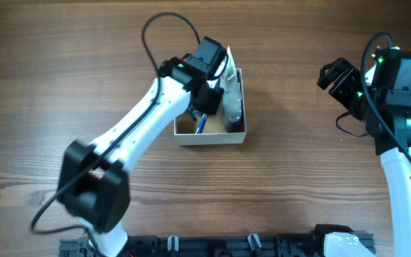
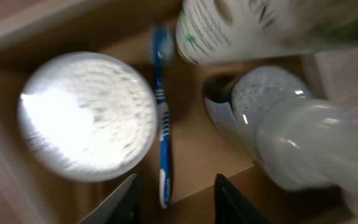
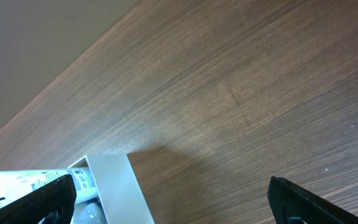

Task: Pack container

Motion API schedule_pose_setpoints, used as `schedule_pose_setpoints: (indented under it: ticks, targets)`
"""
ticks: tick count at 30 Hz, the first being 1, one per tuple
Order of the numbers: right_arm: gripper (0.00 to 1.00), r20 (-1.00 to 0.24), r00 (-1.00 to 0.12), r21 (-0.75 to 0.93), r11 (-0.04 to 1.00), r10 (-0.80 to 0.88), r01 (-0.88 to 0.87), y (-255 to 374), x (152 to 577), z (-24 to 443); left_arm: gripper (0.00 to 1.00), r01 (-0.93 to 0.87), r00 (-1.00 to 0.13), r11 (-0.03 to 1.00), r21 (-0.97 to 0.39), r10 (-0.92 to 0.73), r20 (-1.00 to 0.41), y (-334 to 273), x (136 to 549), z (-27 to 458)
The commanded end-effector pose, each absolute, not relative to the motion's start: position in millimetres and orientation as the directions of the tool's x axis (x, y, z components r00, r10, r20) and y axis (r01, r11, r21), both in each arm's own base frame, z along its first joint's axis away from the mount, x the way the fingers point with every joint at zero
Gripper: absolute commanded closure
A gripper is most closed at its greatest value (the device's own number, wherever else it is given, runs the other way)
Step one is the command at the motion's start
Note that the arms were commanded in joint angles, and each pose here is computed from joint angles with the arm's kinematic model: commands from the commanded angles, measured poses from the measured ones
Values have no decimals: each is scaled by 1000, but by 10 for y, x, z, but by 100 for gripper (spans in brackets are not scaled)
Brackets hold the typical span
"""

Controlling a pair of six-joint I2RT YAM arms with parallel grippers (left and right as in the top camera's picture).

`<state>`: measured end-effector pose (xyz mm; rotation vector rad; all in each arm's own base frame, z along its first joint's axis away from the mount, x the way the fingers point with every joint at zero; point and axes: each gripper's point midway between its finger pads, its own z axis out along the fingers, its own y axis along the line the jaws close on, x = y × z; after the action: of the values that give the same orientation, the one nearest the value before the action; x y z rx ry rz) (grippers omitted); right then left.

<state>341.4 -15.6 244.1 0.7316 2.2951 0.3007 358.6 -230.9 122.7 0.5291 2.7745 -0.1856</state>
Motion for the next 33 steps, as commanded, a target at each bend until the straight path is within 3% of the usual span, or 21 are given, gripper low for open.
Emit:
schedule_pose_setpoints:
  ticks: [1,4,9,13,18,27,31,33]
  targets:
    - [0,-553,-586,423,805,593,416,-145,3446,2501,51,117,-868,993,0,102,-486,-1755,3722,1920]
    - [0,-553,-585,423,805,593,416,-145,3446,2501,37,-15,-874,1000,19,-4,-487,-1354,3778,1978]
    - [0,-553,-585,423,805,593,416,-145,3446,2501,37,-239,-909,971,7,-221,-354,-826,3777,1575]
    - [0,-553,-585,423,805,593,416,-145,3446,2501,41,-304,-934,950,-70,-312,-175,-751,3714,993]
    - [0,-553,-586,423,805,593,416,-145,3446,2501,41,-324,-944,945,-39,-326,-52,-725,3623,507]
    - [0,-553,-585,423,805,593,416,-145,3446,2501,39,-324,-946,946,5,-325,21,-721,3609,43]
    - [0,-553,-586,423,805,593,416,-145,3446,2501,45,-324,-945,946,20,-325,49,-719,3598,-142]
    - [0,-553,-585,423,805,593,416,-145,3446,2501,53,-324,-944,946,26,-325,58,-717,3590,-194]
